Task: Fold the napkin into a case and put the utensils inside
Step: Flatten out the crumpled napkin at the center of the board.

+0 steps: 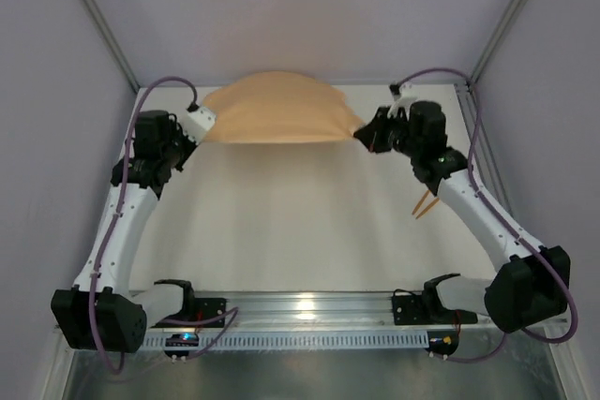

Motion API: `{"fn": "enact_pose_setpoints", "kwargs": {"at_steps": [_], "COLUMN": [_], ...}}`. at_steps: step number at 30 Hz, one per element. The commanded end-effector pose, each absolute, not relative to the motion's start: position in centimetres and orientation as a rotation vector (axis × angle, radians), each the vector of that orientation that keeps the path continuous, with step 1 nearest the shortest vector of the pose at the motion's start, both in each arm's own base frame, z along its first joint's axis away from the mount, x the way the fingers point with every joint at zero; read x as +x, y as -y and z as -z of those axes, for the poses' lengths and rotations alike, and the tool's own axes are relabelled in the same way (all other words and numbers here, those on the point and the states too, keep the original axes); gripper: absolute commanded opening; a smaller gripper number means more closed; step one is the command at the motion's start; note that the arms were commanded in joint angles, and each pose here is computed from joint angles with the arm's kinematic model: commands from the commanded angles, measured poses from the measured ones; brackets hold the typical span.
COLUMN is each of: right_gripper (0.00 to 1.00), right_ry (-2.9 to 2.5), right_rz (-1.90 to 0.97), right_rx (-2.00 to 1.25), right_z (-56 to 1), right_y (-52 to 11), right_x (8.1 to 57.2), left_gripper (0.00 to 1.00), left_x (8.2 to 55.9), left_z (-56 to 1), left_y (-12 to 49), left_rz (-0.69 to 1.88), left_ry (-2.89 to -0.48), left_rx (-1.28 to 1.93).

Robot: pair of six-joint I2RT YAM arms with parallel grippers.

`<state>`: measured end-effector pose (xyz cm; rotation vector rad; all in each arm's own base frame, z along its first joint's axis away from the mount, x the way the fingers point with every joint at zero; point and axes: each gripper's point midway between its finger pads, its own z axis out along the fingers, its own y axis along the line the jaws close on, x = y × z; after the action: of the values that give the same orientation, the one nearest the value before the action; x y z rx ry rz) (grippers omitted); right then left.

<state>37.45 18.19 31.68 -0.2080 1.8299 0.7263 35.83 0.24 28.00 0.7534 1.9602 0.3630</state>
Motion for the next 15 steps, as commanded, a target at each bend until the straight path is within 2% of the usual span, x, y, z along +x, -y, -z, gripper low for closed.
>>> {"fn": "enact_pose_setpoints", "kwargs": {"at_steps": [1, 2, 5, 7, 15], "right_gripper": [0.03, 0.03, 0.03, 0.03, 0.03], "right_ry": [-1.973, -2.012, -2.136, -2.204, -2.335], "right_rz": [-0.745, -0.759, -0.801, -0.801, -0.768], "right_rx": [-0.102, -0.083, -0.048, -0.036, 0.023], "right_z": [-22.3, -20.0, -13.9, -11.4, -7.6], "right_y": [-17.0, -17.0, -17.6, -17.9, -16.5], "right_x": [33.7, 32.6, 28.3, 25.5, 19.1], "left_gripper": [0.00, 0.00, 0.00, 0.00, 0.00], "left_x": [32.2, 30.7, 26.7, 24.8, 15.9], "left_z": [-21.7, -18.4, -13.9, -12.9, -9.5], "left_y": [-1.4, -1.3, -0.9, -0.7, -0.9], "left_rz": [-0.387, -0.355, -0.263, -0.228, -0.120], "left_ry": [-2.079, -2.148, -2.261, -2.296, -2.484], "left_rx": [0.857, 0.887, 0.974, 0.999, 1.117]}}
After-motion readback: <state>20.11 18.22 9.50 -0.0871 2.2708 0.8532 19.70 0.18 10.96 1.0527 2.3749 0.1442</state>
